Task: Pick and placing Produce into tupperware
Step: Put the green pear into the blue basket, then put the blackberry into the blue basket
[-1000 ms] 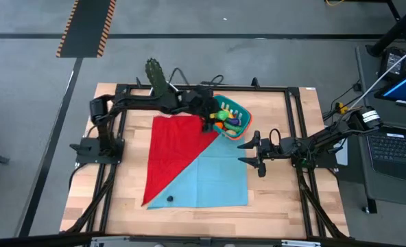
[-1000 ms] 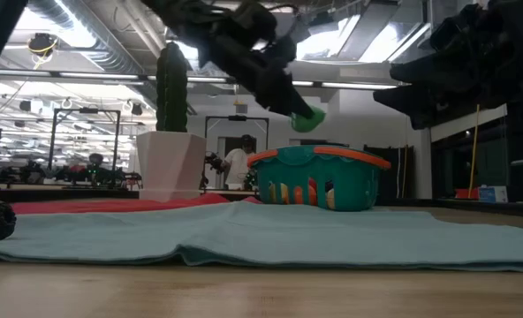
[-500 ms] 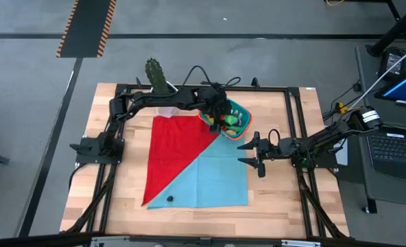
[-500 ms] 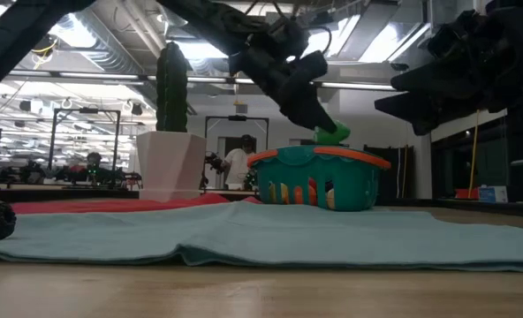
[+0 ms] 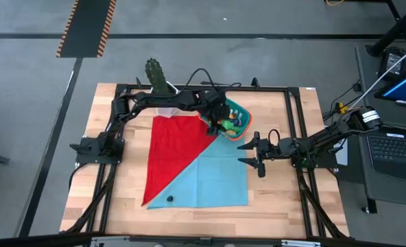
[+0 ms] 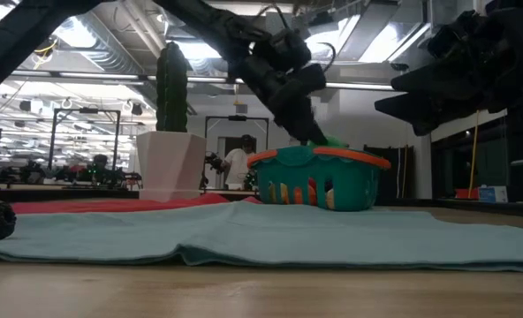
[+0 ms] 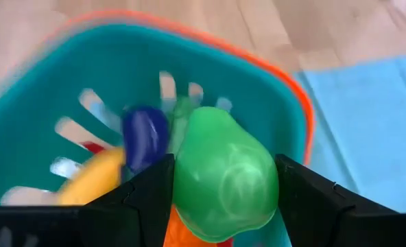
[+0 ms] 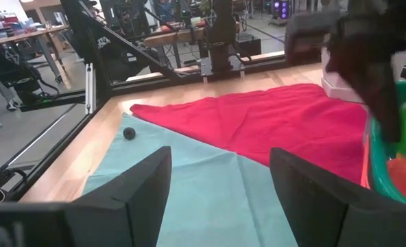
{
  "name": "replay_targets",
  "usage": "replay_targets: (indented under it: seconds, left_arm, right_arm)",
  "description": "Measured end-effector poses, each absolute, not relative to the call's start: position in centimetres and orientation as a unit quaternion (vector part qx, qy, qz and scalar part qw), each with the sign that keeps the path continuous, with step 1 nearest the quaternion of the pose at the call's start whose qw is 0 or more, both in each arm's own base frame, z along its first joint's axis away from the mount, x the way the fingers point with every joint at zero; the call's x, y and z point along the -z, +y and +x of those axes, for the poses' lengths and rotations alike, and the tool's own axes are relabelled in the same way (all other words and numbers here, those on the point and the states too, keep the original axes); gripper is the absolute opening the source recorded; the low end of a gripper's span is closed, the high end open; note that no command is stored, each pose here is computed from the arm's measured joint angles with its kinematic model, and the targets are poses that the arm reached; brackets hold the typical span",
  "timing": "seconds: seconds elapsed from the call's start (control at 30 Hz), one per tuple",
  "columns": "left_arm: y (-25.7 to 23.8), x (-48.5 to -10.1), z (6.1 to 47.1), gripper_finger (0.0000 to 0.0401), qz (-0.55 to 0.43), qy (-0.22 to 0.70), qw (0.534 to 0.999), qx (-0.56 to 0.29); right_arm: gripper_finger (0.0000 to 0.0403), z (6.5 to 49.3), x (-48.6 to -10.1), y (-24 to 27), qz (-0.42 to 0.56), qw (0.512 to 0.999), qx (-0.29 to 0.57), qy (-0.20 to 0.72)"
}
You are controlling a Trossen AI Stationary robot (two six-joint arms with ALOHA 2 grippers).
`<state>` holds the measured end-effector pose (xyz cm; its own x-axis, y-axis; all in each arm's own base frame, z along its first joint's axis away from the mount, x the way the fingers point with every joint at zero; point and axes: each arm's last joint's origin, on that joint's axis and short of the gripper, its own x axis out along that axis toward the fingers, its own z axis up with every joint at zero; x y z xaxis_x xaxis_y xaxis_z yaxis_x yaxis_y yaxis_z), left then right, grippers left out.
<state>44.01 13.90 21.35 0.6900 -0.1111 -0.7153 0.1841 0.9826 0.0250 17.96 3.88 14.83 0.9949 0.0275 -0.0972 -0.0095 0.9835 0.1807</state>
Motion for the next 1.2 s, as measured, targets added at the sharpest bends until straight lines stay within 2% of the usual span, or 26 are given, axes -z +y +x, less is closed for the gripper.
replay_targets:
  seconds: [0.17,0.5,0.93,1.03,1.2]
  left_arm:
    - [14.0,-20.8,44.2,0.0215,0.064,0.391,0.915,0.078]
    - [14.2,-21.4,44.6,0.0251,0.081,0.362,0.927,0.065]
    - [14.2,-22.3,44.4,0.0249,0.090,0.352,0.929,0.064]
    - [13.8,-24.3,43.7,0.0249,0.113,0.323,0.934,0.101]
    - [12.9,-26.9,42.0,0.0249,0.078,0.292,0.932,0.201]
  right_arm:
    - [0.0248,18.0,-14.9,3.9,0.091,0.995,-0.009,0.049]
    - [0.0248,18.0,-14.8,3.9,0.090,0.995,-0.009,0.050]
    - [0.0248,17.9,-14.8,3.9,0.089,0.995,-0.009,0.051]
    - [0.0248,17.9,-14.8,3.9,0.087,0.995,-0.009,0.052]
    - [0.0248,17.9,-14.7,3.9,0.085,0.995,-0.009,0.056]
